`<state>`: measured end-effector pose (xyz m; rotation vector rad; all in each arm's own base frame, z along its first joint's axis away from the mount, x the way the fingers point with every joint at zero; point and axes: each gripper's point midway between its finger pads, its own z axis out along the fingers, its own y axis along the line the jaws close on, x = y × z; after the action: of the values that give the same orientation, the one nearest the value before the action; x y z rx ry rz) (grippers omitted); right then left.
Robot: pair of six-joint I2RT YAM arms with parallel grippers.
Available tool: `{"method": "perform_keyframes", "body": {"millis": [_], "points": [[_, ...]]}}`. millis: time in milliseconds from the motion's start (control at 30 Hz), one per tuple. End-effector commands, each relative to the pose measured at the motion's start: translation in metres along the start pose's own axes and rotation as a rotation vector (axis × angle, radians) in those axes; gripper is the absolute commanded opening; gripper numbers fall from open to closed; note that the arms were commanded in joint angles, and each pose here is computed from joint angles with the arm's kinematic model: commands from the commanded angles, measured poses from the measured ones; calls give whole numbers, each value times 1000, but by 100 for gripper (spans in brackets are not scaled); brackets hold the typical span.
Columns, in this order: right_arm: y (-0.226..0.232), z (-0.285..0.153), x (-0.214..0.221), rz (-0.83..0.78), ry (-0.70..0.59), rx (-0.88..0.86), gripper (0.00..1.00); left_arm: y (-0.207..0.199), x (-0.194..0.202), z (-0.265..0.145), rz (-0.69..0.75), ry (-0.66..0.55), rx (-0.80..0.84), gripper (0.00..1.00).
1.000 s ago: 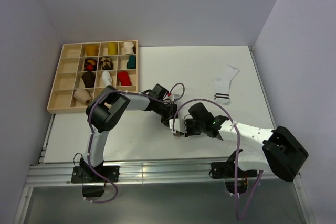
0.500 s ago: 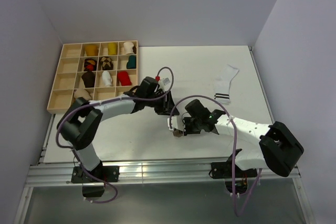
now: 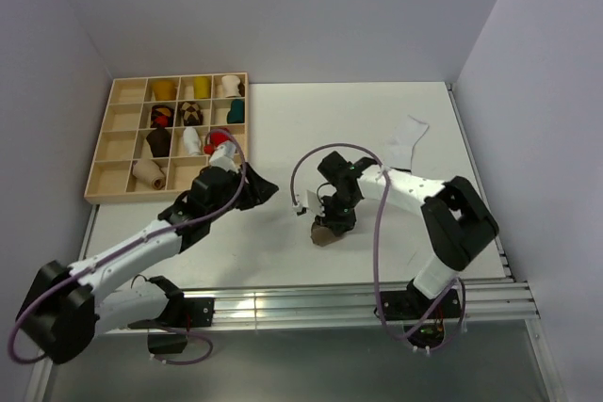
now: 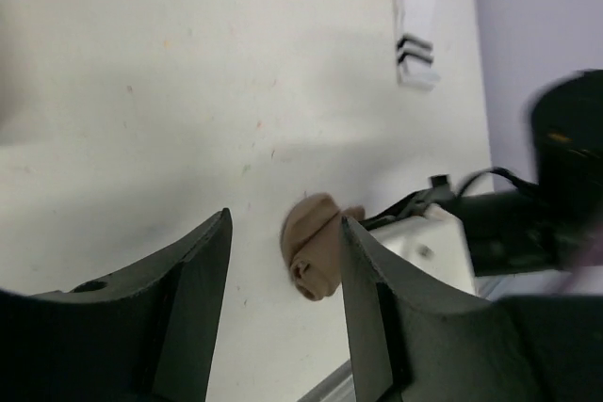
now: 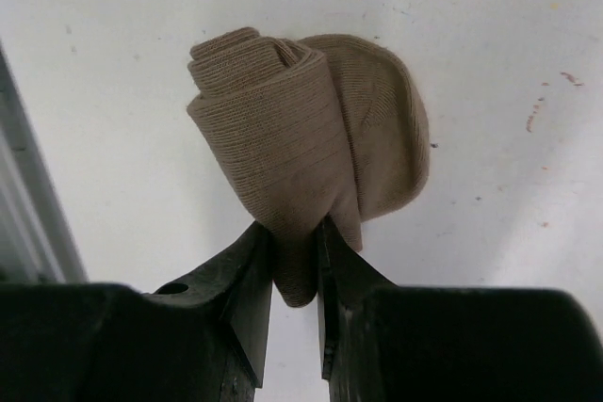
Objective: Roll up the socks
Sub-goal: Roll the sock at the center of the board.
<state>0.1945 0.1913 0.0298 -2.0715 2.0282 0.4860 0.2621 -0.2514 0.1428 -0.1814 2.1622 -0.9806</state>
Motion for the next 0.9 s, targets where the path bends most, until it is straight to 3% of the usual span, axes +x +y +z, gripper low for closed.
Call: {"method": "perform_keyframes", "body": {"millis": [0, 200, 400, 533, 600, 733, 867], "points": [[21, 2, 18, 112, 75, -198, 17, -3, -32, -18, 57, -189, -13, 54], [6, 3, 14, 225, 113, -347, 17, -8, -12, -33, 197, -252, -13, 55], [-15, 10, 8, 315, 135, -390, 17, -28, 31, -22, 463, -219, -67, 55], [-20, 12, 11, 356, 152, -410, 17, -36, 71, -4, 698, -133, -120, 57], [-20, 15, 14, 366, 165, -420, 17, -47, 71, 2, 765, -159, -157, 58], [-19, 17, 19, 390, 189, -446, 17, -52, 110, 20, 1009, -112, -207, 63], [-19, 18, 22, 412, 204, -463, 18, -57, 134, 31, 1147, -87, -208, 65]]}}
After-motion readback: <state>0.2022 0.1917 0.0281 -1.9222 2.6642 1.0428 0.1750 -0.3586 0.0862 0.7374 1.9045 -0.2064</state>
